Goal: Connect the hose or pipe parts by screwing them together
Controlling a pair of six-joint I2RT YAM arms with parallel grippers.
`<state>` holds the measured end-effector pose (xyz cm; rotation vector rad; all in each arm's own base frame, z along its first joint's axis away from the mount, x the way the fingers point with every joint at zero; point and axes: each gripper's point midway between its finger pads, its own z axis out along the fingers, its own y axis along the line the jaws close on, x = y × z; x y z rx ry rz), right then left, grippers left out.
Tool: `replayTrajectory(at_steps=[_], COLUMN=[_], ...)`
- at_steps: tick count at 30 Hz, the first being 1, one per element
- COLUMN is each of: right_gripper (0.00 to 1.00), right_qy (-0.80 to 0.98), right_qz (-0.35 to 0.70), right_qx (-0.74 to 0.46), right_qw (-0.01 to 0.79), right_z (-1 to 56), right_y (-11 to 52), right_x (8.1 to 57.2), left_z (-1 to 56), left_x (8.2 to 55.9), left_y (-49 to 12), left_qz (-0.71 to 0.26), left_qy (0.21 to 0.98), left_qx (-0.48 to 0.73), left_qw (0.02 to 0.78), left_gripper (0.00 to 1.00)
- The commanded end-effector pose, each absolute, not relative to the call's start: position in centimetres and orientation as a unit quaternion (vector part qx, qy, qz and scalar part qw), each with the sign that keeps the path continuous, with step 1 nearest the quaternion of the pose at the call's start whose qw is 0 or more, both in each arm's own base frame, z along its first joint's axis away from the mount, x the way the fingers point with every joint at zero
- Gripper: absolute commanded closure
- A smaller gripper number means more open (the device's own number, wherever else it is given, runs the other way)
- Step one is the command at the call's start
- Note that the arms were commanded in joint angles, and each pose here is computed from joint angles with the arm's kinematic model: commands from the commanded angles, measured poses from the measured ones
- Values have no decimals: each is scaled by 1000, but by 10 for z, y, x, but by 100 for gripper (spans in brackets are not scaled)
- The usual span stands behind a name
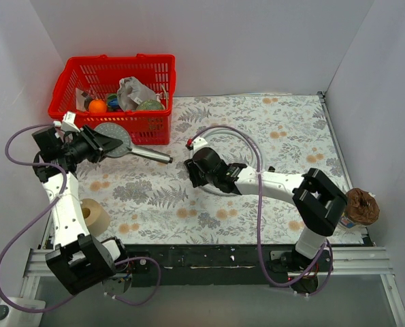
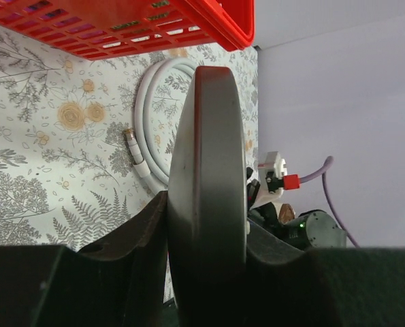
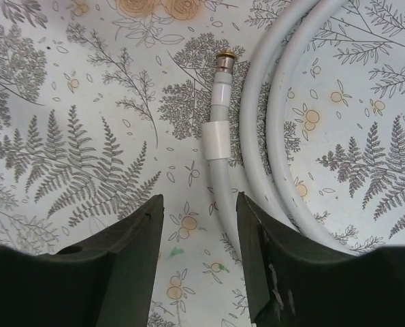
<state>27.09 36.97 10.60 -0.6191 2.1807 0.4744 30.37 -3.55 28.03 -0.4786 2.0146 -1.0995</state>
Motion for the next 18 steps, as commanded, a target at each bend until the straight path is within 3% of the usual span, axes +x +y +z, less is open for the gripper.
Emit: replayTrajectory(at_steps=[1, 7, 13, 18], right_gripper=[44, 44, 44, 36], right_qy=[828, 775, 733, 650], right_qz=[213, 226, 230, 287], right_qx=[-273, -317, -338, -468], right_qw=[442, 497, 544, 525], right_z=[135, 171, 232, 264], right_y=[387, 381, 386, 401], right_x=[281, 274, 282, 237], left_z=[304, 321, 328, 322], left_x=[287, 280, 263, 254], left_y=[-36, -42, -58, -69], left_qz=[-479, -475, -542, -529], left_qy=[771, 762, 738, 751], left_qx=[-140, -72, -2, 15], left_qw=[396, 434, 401, 394], left_gripper=[100, 100, 100, 100])
